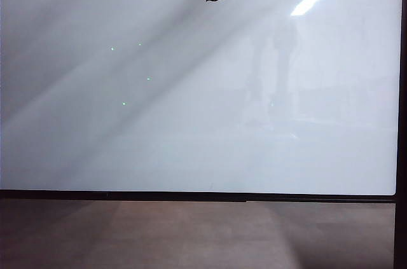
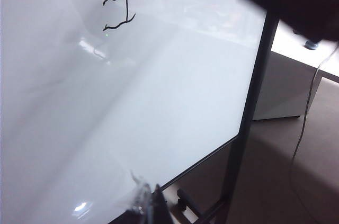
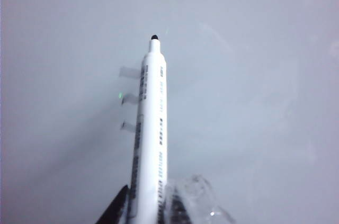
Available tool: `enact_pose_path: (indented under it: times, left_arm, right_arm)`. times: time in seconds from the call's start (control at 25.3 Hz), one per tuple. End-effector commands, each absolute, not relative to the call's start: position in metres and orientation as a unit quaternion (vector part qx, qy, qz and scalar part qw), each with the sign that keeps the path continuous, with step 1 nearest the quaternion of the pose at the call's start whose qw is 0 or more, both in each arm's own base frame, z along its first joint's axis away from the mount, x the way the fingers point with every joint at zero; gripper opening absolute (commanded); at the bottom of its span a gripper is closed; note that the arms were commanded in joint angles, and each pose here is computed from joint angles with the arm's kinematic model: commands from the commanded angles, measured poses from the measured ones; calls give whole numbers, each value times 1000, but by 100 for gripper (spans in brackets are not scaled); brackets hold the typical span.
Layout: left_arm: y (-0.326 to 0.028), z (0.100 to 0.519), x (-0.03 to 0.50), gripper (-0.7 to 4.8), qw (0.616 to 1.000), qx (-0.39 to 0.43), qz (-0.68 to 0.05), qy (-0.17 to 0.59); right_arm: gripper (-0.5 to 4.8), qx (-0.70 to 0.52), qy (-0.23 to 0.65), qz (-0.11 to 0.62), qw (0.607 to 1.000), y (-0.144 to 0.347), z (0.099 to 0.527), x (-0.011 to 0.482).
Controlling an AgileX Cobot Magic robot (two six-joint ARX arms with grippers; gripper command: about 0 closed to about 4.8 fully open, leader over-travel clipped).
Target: Reach to the right to find the marker pen, pick it up, and write the number 3 on the whiteboard.
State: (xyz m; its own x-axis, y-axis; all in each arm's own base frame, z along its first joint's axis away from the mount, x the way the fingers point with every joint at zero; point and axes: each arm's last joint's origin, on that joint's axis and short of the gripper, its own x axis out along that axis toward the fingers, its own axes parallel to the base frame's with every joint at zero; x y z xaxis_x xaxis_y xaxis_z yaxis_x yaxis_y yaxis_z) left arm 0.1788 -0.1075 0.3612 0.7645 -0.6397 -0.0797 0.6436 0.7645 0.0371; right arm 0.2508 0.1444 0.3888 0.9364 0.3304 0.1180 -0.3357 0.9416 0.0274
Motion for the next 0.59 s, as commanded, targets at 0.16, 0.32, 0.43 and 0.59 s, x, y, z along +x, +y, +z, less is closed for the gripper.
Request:
enact_pose_path:
  times: [0.16,0.32,0.43,0.59]
  left_arm:
    - [-103,369,172,-5,940,25,-339,13]
    - [-99,367,165,-5,943,29,-331,30]
    - [-93,361,156,-5,942,43,-330,42]
    - [-85,348,142,-5,943,42,-329,27]
  right_arm:
    - [49,34,-86,165,982,119,422,209]
    - [49,33,-84,166,982,104,431,185]
    - [49,31,-76,168,982,94,436,166]
    - [49,23,-59,168,984,80,438,144]
